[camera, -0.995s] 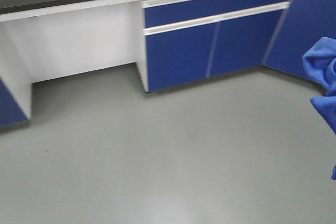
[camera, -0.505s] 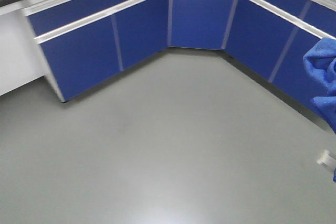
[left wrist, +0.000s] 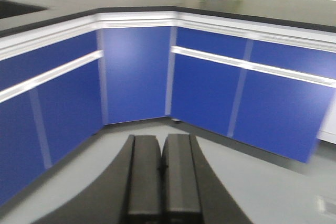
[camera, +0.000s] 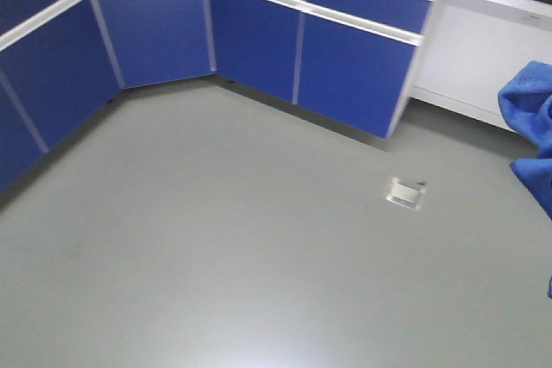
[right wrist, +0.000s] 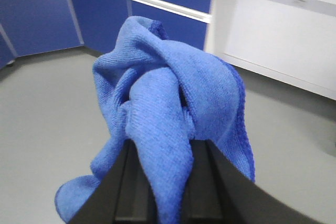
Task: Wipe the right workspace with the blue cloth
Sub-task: 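Drive the base to the other counter holding the cloth in the right gripper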
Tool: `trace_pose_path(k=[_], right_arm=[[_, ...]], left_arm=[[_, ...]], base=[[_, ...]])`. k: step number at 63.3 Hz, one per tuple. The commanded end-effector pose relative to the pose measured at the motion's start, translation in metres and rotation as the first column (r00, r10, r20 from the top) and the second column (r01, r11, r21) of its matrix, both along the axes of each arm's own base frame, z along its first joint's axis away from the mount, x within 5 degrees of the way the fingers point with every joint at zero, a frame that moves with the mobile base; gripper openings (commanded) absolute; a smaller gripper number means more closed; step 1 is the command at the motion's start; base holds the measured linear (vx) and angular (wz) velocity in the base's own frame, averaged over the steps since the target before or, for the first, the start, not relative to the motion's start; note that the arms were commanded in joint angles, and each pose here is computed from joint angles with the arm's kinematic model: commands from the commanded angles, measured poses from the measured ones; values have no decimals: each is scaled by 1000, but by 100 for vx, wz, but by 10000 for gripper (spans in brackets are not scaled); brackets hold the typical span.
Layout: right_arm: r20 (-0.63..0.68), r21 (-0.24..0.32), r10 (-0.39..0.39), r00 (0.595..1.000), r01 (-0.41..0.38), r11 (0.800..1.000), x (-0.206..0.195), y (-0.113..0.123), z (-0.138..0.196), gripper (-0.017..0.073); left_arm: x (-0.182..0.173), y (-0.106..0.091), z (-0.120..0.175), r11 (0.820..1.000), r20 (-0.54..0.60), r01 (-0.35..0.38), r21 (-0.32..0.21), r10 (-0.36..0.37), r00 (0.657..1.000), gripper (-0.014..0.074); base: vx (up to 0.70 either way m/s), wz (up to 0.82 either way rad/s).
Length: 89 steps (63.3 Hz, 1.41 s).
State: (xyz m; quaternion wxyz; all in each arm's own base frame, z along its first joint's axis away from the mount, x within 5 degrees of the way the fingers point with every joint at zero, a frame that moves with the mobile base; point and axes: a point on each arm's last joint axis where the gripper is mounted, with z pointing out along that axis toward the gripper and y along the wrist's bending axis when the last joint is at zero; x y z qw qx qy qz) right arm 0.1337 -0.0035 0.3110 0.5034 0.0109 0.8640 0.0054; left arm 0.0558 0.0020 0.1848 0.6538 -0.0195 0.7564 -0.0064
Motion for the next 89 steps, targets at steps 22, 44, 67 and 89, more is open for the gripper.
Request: trace_pose_path(k=[22,44,67,89], right_arm=[[107,-12,-9,994,10,1000,2,-1,16,-8],[107,-12,-9,994,10,1000,2,-1,16,-8],[106,-11,-9,994,10,1000,2,-1,16,-8],[106,-11,-9,994,10,1000,2,-1,16,-8]], left_arm=[[1,-1,-2,1000,64,6,-7,-5,998,-6],[1,-1,-2,1000,64,6,-7,-5,998,-6],[1,-1,-2,1000,64,6,-7,-5,998,-6],[1,-1,-2,1000,64,6,-7,-5,998,-6]], base=[[0,-62],[7,-48],[16,-30],[27,-14]])
